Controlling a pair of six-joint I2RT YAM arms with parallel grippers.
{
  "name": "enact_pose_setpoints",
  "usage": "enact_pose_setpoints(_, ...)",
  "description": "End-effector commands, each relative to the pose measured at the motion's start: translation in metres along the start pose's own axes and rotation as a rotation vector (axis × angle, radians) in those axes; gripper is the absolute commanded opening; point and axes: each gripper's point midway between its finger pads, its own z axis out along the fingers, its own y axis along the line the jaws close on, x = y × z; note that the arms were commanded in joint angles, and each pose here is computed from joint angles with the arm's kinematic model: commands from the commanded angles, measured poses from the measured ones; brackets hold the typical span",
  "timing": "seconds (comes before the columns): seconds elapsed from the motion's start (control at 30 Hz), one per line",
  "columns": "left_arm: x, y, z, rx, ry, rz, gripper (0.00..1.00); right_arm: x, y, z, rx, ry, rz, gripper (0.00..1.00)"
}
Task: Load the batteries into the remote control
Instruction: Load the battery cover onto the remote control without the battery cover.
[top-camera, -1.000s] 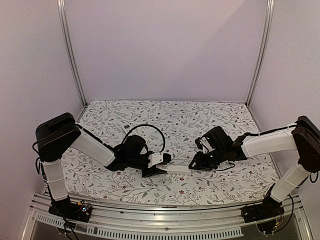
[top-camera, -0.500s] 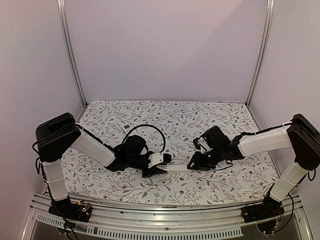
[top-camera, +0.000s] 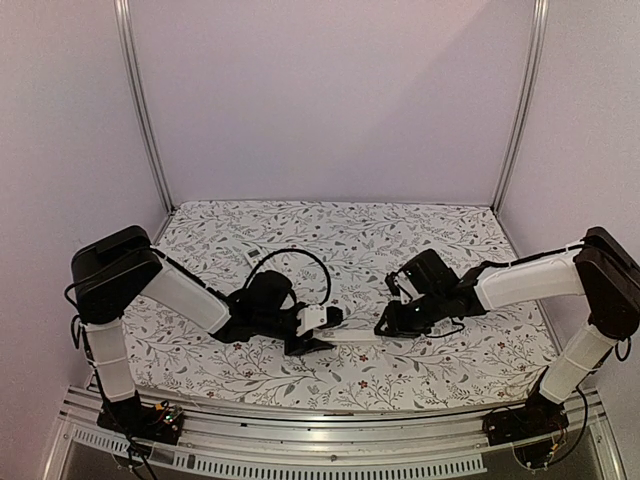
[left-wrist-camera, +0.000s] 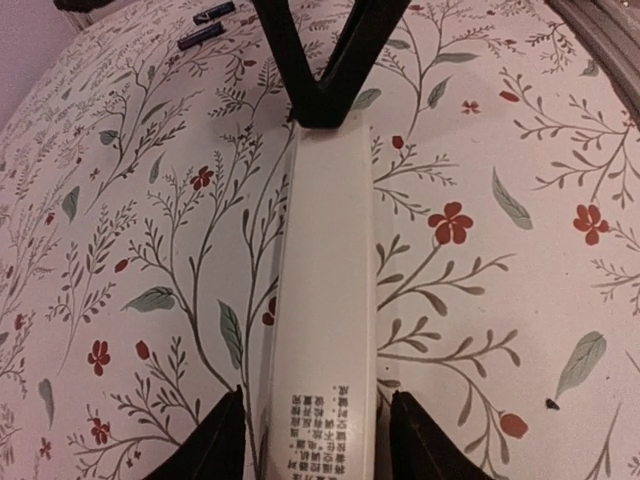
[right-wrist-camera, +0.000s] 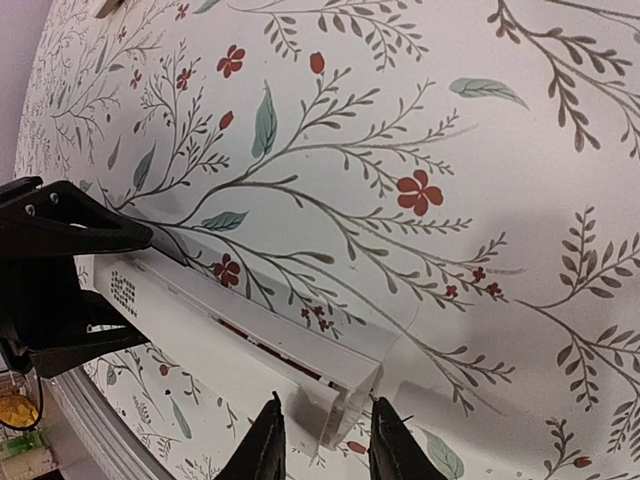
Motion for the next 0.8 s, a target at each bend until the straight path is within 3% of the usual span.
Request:
enact_pose_setpoints(0.0,-0.01,-0.002,-0.003,-0.002,-0.026,0.006,0.53,-0.009,0.003,-0.006,0.019,-0.026,-0.028,0.28)
enact_pose_setpoints(0.27,-0.029,0.0,-0.017,-0.013,-0.075,-0.008,0.64,-0.014,0.005,-0.008,0.025,-0.035,-0.039,0.28)
enact_pose_setpoints(0.53,-0.071,-0.001,-0.066,-0.048,-0.232,-0.11,0.71,-0.019,0.008,-0.014,0.027,-0.052,-0.045,0.29)
enact_pose_setpoints(0.6,-0.073,0.008,-0.075,-0.102,-0.23,-0.209,0.69,-0.018,0.008,-0.014,0.028,-0.052,-0.043,0.3)
enact_pose_setpoints(0.77,-0.038,0.024,-0.082,-0.213,-0.089,-0.52,0.46,-0.017,0.009,-0.013,0.012,-0.049,-0.033,0.3)
